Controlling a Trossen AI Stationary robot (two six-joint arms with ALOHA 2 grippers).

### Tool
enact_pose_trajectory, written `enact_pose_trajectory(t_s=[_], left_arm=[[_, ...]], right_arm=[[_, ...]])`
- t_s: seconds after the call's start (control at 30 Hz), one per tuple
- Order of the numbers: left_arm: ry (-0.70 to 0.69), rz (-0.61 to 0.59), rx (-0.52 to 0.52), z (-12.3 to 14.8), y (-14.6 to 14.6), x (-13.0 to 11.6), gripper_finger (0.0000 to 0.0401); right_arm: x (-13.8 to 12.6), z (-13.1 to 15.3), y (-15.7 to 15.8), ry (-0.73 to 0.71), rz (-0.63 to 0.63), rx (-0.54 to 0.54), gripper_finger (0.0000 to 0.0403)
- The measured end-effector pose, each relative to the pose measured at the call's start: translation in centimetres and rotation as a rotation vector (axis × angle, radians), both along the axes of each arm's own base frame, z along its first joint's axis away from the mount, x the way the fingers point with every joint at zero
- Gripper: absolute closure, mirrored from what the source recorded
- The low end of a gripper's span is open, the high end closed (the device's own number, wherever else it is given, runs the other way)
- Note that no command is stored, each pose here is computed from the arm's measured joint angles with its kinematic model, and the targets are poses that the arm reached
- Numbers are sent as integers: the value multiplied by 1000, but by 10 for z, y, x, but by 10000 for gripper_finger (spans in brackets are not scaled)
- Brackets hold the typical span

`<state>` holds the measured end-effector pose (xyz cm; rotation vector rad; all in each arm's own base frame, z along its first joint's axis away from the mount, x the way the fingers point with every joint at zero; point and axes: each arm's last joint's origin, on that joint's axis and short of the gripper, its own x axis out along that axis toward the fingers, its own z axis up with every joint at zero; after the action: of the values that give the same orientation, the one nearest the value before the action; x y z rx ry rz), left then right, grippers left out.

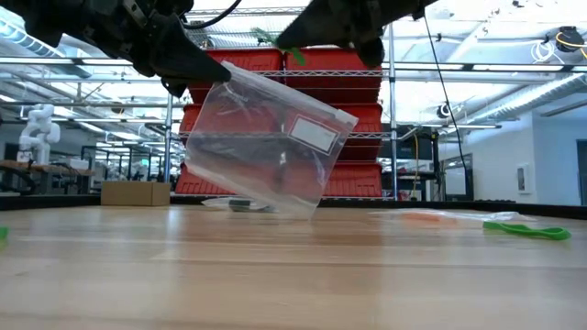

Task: Sort rubber bands
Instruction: Put the green rubber band into the transparent zip bag

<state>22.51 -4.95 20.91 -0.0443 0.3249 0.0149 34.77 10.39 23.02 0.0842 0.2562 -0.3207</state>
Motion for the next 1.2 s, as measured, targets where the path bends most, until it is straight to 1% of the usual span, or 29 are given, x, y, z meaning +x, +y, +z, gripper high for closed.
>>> enact_pose_trajectory(t_s=[0.17, 0.3, 0.43, 0.53, 0.63, 0.8, 1.0, 1.2], left_arm=[[0, 0, 0, 0, 0, 0, 401], [0, 1, 0, 0, 0, 0, 401], [0, 6, 2, 0, 0, 0, 401], [0, 6, 2, 0, 0, 0, 401], [0, 6, 2, 0, 0, 0, 401], [0, 6, 1, 0, 0, 0, 401], [-1, 6, 1, 0, 0, 0, 401], [1, 6, 1, 0, 0, 0, 401]], right_arm=[[8, -17, 14, -20, 34, -13, 403], [10, -28, 15, 7, -8, -48, 403], [11, -28, 14, 9, -17, -65, 403], [10, -26, 14, 10, -26, -100, 403], [10, -22, 14, -13, -25, -106, 403], [10, -24, 14, 2, -27, -105, 403], [10, -36, 13, 59, -57, -110, 403], [8, -41, 12, 100, -80, -109, 403]])
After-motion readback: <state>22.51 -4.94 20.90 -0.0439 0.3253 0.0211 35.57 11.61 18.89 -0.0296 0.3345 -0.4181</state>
